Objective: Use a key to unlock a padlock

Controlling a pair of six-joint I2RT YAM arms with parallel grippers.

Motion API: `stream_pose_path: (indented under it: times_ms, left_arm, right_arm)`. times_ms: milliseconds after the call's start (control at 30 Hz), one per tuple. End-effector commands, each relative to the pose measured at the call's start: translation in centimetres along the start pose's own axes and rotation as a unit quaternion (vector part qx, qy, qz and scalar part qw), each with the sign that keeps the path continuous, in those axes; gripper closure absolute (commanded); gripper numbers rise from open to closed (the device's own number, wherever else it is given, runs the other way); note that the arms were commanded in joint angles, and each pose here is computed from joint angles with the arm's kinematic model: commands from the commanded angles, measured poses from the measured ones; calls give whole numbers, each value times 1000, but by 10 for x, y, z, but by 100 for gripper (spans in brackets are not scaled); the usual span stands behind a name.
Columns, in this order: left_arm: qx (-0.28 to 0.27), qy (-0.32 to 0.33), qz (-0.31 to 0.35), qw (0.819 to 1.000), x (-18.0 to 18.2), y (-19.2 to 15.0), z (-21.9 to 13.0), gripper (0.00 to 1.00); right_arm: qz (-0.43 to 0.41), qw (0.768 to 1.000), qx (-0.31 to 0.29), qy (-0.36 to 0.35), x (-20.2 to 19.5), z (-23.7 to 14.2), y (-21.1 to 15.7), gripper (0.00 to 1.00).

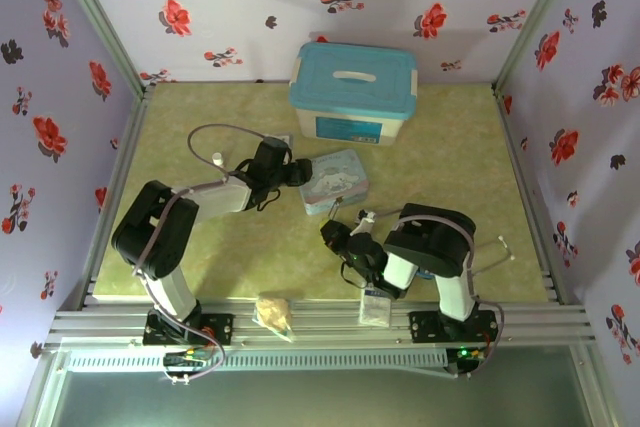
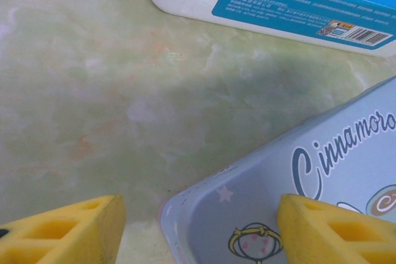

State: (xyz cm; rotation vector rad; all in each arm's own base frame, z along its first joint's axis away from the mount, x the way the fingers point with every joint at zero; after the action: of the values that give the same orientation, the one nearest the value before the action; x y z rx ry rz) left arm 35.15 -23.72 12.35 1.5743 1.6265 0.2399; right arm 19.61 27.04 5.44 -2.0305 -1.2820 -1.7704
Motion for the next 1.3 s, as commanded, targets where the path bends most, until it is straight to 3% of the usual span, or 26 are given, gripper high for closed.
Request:
stream_pose_path:
  times_ms: [0, 200, 367, 767, 1267]
  left_arm:
    - [64, 39, 13, 997, 23, -36, 11, 40]
    - [66, 63, 27, 995, 29, -38, 12, 43]
    - [70, 69, 31, 995, 31, -39, 15, 46]
    - [76, 70, 59, 993, 33, -43, 17, 51]
    - [91, 83, 83, 989, 39, -51, 22, 52]
  right_arm:
    - [-8, 998, -17, -61, -27, -3, -4, 100]
    - [48, 982, -50, -175, -58, -16, -1, 100]
    - [26, 974, -72, -215, -45, -28, 3, 100]
    - [21, 973, -187, -133, -11, -11, 27, 100]
    - [20, 966, -246, -74, 5, 17, 53, 100]
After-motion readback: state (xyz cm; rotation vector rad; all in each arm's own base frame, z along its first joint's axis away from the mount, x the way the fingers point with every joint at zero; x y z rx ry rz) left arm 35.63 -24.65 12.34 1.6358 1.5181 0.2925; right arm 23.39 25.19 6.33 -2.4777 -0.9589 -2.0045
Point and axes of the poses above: each hand's point on the last joint's axis, 136 mm out from that joint toward the fingers, its own z axis out along the fingers, its own x axis along the line the jaws close on, y = z × x, the point moved 6 cm from there along -z, back along the fingers, and after that the axes turned 7 degrees about -z, right-handed, at the moved point
